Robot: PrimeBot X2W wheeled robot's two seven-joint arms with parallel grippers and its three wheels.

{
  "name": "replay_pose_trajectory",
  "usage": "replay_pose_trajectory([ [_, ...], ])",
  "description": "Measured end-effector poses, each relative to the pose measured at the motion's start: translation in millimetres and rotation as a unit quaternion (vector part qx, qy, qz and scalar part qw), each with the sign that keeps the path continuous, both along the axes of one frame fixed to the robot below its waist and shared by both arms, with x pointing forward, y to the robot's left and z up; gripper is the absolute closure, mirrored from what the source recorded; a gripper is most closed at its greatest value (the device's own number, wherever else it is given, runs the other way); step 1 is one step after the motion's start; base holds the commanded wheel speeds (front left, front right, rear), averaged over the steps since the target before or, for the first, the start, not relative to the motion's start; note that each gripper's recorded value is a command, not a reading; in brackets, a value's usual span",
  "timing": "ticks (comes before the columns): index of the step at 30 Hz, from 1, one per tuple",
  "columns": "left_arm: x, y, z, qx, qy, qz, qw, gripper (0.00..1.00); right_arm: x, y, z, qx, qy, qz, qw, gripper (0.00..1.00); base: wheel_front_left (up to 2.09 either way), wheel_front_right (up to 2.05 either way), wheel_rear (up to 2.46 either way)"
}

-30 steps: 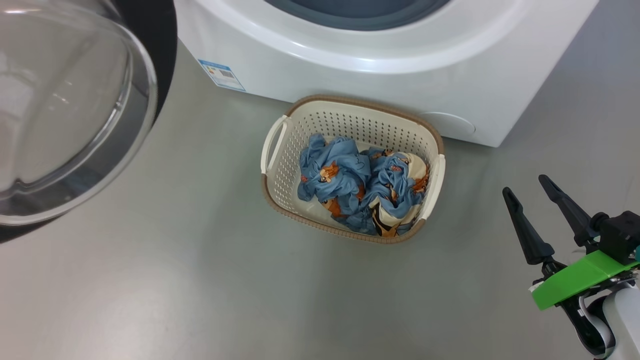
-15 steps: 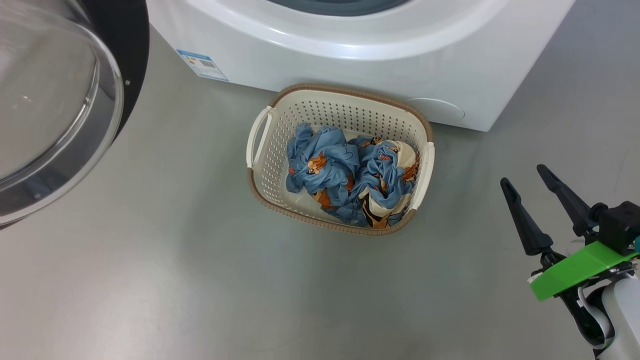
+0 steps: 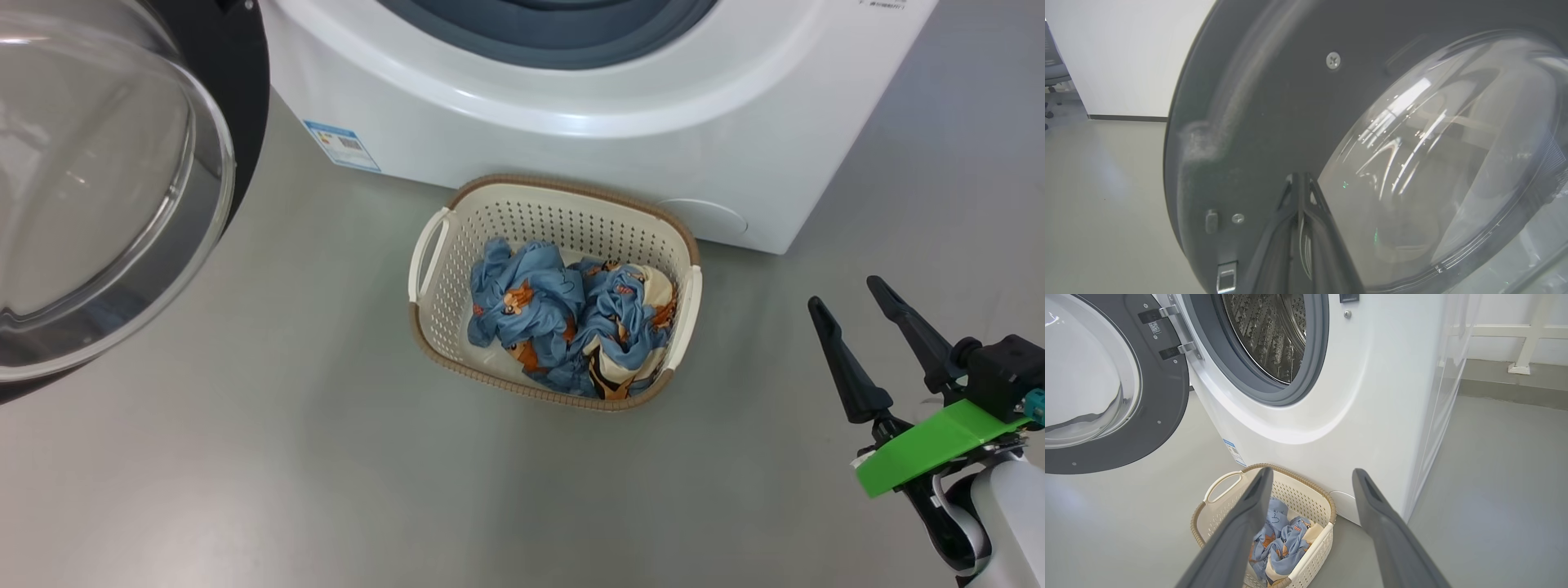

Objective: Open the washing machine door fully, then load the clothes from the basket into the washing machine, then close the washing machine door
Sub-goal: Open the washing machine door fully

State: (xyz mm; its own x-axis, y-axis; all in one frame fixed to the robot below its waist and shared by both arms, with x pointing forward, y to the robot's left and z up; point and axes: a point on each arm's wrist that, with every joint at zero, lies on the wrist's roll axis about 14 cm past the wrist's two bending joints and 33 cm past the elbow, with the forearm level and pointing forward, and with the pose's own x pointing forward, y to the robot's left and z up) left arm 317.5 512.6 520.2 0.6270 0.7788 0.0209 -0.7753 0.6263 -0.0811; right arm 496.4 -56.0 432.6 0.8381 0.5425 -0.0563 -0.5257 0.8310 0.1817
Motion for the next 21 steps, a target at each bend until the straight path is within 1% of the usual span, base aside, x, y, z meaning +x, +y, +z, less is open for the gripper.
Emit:
replay_pose_trajectory([
  [1, -3.3, -2.1, -1.8, -0.004, -0.004, 0.0, 1.0, 0.77, -0.7, -0.1, 2.4, 0.0, -0.002, 0.0, 1.0, 0.0, 0.0, 0.0, 0.0],
  [2, -7.1, -3.9, -3.6, -0.008, -0.007, 0.002, 1.0, 0.69, -1.5, 0.3, 5.2, 0.0, -0.005, 0.0, 1.0, 0.0, 0.0, 0.0, 0.0],
  [4, -13.5, -7.9, -7.4, -0.012, -0.008, 0.002, 1.0, 0.59, -3.2, 0.7, 10.6, 0.0, -0.01, 0.001, 1.0, 0.0, 0.0, 0.0, 0.0],
  [5, -14.7, -10.6, -8.0, -0.014, -0.012, -0.002, 1.0, 0.48, -4.1, 0.7, 13.1, 0.0, -0.012, 0.001, 1.0, 0.0, 0.0, 0.0, 0.0],
  [6, -13.3, -15.2, -7.6, -0.013, -0.014, -0.01, 1.0, 0.48, -5.1, 0.4, 15.4, 0.001, -0.014, 0.0, 1.0, 0.0, 0.0, 0.0, 0.0],
  [8, -9.5, -26.0, -6.5, -0.011, -0.018, -0.031, 0.999, 0.12, -9.1, -1.4, 18.0, -0.001, -0.015, -0.001, 1.0, 0.0, 0.0, 0.0, 0.0],
  [9, -7.2, -32.3, -7.4, -0.011, -0.018, -0.043, 0.999, 0.0, -11.5, -2.4, 18.9, -0.001, -0.015, -0.003, 1.0, 0.0, 0.0, 0.0, 0.0],
  [15, -2.6, -69.6, -16.7, -0.017, -0.018, -0.101, 0.995, 0.0, -21.2, -8.7, 28.6, 0.002, -0.02, -0.014, 1.0, 0.0, 0.0, 0.0, 0.0],
  [21, 13.0, -113.7, -18.8, -0.025, -0.032, -0.164, 0.986, 0.0, -30.7, -24.1, 35.0, 0.001, -0.024, -0.034, 0.999, 0.0, 0.0, 0.0, 0.0],
])
